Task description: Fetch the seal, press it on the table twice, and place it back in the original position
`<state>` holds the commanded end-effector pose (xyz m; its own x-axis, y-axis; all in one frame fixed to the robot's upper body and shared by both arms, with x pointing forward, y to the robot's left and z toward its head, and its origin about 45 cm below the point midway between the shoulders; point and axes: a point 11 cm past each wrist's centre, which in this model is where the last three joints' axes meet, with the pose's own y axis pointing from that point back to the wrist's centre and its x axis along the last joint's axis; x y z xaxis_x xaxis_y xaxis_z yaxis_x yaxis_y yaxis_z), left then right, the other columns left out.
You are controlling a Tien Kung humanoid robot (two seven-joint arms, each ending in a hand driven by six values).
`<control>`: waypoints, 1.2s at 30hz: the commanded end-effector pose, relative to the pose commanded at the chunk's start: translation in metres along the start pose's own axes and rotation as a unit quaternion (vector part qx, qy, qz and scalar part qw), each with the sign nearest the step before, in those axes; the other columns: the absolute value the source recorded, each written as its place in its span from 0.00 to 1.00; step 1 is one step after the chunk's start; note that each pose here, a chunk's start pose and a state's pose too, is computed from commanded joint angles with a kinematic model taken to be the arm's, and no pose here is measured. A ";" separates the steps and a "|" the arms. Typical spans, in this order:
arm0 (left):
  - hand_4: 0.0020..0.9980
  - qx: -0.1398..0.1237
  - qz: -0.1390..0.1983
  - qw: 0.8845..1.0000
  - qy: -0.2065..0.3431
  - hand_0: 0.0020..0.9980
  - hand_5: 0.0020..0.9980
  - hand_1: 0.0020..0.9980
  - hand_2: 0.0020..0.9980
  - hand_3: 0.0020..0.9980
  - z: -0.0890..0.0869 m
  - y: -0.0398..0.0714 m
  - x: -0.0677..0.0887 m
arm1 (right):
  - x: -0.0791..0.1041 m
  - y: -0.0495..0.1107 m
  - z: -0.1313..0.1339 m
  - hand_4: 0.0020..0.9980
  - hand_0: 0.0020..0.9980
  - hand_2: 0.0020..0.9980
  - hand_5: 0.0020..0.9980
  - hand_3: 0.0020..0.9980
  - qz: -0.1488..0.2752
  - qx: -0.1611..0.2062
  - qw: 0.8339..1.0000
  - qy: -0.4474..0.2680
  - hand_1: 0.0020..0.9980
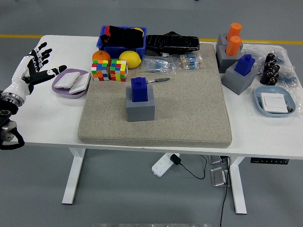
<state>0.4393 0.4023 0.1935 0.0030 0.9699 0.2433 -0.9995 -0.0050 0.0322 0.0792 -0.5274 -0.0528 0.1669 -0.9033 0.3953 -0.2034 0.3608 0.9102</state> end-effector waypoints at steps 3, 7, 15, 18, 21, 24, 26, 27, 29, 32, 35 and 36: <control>1.00 0.000 0.004 1.000 -0.001 0.92 0.21 0.95 0.91 0.95 0.000 0.001 0.003 | 0.002 0.000 -0.001 0.88 0.80 0.71 0.61 0.71 0.002 0.000 1.000 0.000 0.71; 1.00 -0.004 0.008 1.000 0.000 0.91 0.20 0.94 0.90 0.95 0.002 0.001 0.005 | 0.003 0.000 0.000 0.88 0.80 0.71 0.61 0.71 0.004 -0.001 1.000 0.001 0.70; 1.00 -0.009 0.008 1.000 -0.001 0.91 0.22 0.93 0.90 0.94 0.005 0.000 0.007 | 0.003 0.000 0.000 0.88 0.80 0.71 0.61 0.71 0.004 -0.001 1.000 0.003 0.71; 1.00 -0.010 0.007 1.000 -0.001 0.91 0.22 0.93 0.90 0.94 0.006 0.000 0.006 | 0.004 0.001 0.001 0.88 0.80 0.71 0.61 0.71 0.004 -0.003 1.000 0.003 0.71; 1.00 -0.009 0.006 1.000 -0.002 0.90 0.21 0.93 0.90 0.94 0.006 0.000 0.006 | 0.005 0.001 0.001 0.88 0.80 0.71 0.61 0.71 0.005 -0.002 1.000 0.004 0.70; 1.00 -0.008 0.005 1.000 -0.003 0.90 0.21 0.93 0.90 0.94 0.005 0.000 0.006 | 0.006 0.001 0.000 0.88 0.80 0.71 0.61 0.71 0.006 -0.001 1.000 0.006 0.70; 1.00 -0.007 0.005 1.000 -0.004 0.90 0.21 0.93 0.90 0.94 0.005 0.000 0.006 | 0.006 0.001 0.000 0.88 0.79 0.71 0.61 0.71 0.006 -0.001 1.000 0.006 0.70; 1.00 -0.007 0.004 1.000 -0.005 0.90 0.21 0.93 0.90 0.94 0.004 0.000 0.006 | 0.006 0.001 0.000 0.88 0.79 0.71 0.61 0.71 0.006 -0.002 1.000 0.007 0.70; 1.00 -0.005 0.004 1.000 -0.006 0.90 0.21 0.93 0.90 0.94 0.004 0.001 0.006 | 0.006 0.001 0.001 0.88 0.79 0.71 0.61 0.71 0.006 -0.002 1.000 0.007 0.70; 1.00 -0.004 0.002 1.000 -0.006 0.90 0.20 0.93 0.90 0.94 0.003 0.001 0.005 | 0.006 0.001 0.002 0.88 0.80 0.71 0.61 0.71 0.006 -0.003 1.000 0.008 0.70; 1.00 -0.004 0.001 1.000 -0.005 0.90 0.20 0.93 0.90 0.94 0.003 0.001 0.003 | 0.006 0.001 0.002 0.88 0.80 0.71 0.61 0.71 0.006 -0.004 1.000 0.009 0.70; 1.00 -0.004 0.001 1.000 -0.005 0.90 0.20 0.93 0.90 0.94 0.003 0.000 0.003 | 0.006 0.001 0.002 0.88 0.80 0.71 0.61 0.71 0.006 -0.004 1.000 0.009 0.70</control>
<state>0.4391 0.4043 0.1969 0.0012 0.9676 0.2524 -0.9997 -0.0049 0.0236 0.0776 -0.5332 -0.0497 0.1829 -0.8946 0.4078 -0.1979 0.3728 0.9066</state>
